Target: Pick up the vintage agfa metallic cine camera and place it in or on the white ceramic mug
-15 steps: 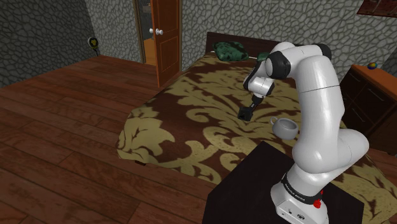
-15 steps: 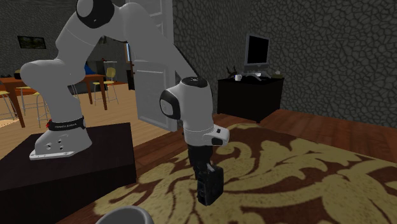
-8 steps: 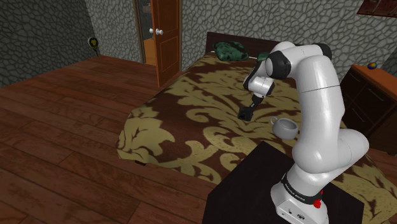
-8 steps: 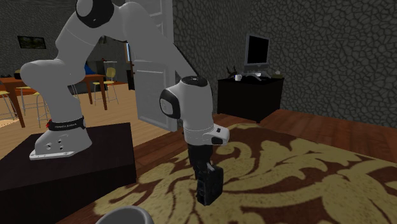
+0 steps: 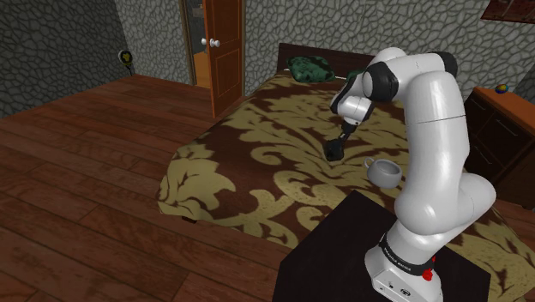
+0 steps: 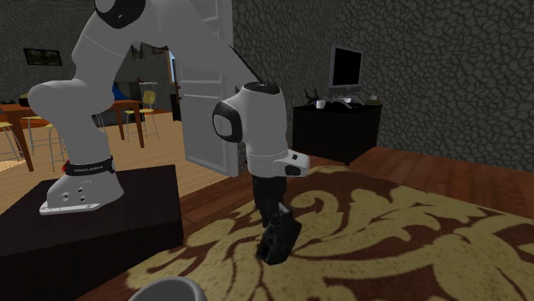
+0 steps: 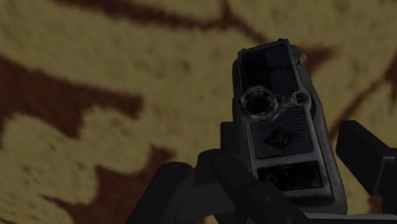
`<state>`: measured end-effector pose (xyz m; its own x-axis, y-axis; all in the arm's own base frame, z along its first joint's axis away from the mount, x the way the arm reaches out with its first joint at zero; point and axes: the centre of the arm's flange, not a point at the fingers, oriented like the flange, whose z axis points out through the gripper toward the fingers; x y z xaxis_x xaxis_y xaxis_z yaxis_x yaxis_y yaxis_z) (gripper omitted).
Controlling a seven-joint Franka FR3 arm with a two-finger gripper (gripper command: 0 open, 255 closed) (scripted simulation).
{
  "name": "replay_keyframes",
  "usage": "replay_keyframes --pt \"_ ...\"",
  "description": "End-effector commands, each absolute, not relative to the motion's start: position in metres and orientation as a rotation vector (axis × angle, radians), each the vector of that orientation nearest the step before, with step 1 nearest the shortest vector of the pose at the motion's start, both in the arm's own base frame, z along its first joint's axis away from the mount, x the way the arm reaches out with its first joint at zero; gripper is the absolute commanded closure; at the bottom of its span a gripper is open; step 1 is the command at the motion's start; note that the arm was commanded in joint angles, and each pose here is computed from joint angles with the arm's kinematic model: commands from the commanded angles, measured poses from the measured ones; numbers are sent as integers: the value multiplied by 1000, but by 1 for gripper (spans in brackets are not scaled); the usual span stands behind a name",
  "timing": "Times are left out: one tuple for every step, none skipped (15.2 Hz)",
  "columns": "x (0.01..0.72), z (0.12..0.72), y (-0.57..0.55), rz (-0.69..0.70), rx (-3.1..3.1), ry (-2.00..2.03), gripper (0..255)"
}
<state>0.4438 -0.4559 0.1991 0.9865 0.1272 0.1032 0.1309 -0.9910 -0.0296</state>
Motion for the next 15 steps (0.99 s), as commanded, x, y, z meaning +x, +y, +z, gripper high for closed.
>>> replay_keyframes --pt "444 209 -456 -158 -3095 -201 255" --pt "444 214 -456 -158 -3095 -201 255" --pt "444 220 -456 -158 -3095 -201 255" --pt "444 225 -456 -158 -3095 -201 255" --pt "444 230 -456 -158 -3095 -201 255" --pt "444 236 -456 -158 -3095 -201 255" --pt "444 241 -456 -158 -3095 -201 255" --pt "444 246 -456 -158 -3095 -201 255" --pt "444 251 -456 -158 -3095 -201 255" --pt "444 257 -456 -158 -3095 -201 255" --pt "444 262 -456 -158 -3095 -201 255" --pt "444 267 -456 -158 -3095 -201 255" --pt "444 272 -456 -158 -3095 -201 255" --pt "444 278 -456 -158 -3095 -201 255" --pt "444 283 -456 -158 -3095 -201 255"
